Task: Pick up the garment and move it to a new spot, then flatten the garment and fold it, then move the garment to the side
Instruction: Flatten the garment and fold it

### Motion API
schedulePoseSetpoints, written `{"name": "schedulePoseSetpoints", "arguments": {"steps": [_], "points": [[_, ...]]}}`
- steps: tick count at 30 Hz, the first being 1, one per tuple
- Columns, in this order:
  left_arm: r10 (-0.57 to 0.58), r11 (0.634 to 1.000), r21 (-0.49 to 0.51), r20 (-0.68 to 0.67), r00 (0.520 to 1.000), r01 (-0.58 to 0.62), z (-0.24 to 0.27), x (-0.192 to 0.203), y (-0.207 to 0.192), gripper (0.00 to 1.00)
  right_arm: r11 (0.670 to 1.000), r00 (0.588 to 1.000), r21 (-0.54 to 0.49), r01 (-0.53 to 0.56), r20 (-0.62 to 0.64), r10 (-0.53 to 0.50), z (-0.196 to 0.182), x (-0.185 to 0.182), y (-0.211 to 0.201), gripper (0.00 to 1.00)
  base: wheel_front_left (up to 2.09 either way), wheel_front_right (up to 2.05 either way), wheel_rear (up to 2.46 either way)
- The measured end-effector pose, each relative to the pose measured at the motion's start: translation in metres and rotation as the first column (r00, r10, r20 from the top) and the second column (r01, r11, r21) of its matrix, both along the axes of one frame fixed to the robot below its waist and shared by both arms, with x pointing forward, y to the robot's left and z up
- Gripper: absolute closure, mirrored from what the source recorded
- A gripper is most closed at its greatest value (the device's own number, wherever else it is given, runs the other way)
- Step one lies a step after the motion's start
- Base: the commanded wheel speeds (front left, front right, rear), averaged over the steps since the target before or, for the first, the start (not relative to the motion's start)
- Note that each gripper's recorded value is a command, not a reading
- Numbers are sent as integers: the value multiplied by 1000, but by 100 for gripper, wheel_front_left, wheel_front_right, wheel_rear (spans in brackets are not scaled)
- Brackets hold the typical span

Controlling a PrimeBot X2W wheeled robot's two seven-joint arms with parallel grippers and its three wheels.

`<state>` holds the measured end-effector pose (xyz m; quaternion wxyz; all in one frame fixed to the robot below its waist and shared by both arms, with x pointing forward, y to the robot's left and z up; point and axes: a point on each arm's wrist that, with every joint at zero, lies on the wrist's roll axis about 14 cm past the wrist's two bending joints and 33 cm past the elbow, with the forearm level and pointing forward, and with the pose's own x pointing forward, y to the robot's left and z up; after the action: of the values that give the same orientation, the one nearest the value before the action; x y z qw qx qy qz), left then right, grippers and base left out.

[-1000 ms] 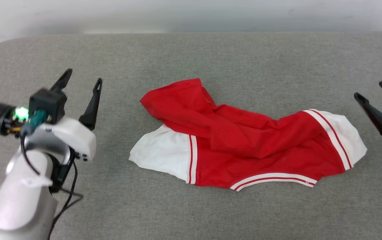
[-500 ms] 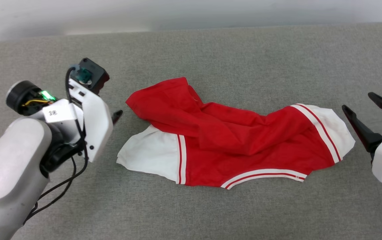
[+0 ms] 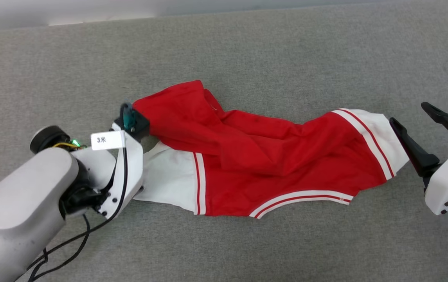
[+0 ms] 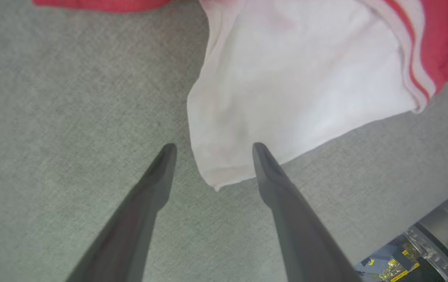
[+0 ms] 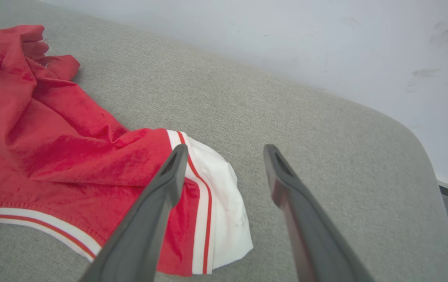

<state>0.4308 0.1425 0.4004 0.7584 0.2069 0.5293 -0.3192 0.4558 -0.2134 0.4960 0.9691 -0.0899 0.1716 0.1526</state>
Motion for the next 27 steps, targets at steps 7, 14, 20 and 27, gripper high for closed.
{"name": "schedulePoseSetpoints", "arguments": {"steps": [7, 14, 20, 27], "points": [[-34, 999, 39, -70, 997, 37, -25, -6, 0, 0, 1000, 1000, 14, 18, 16, -18, -2, 1, -2, 0, 0, 0, 0], [-38, 999, -6, -29, 999, 38, -20, -4, -3, 100, 999, 991, 13, 48, 120, -50, 25, 11, -15, 0, 0, 0, 0], [26, 998, -59, 44, 999, -24, -2, 4, 11, 100, 996, 997, -88, 24, 79, -17, 44, 20, -26, 0, 0, 0, 0], [53, 994, -102, 105, 993, -43, 13, 8, 19, 100, 972, 936, -207, -108, -350, 30, -5, 1, -26, 0, 0, 0, 0]]}}
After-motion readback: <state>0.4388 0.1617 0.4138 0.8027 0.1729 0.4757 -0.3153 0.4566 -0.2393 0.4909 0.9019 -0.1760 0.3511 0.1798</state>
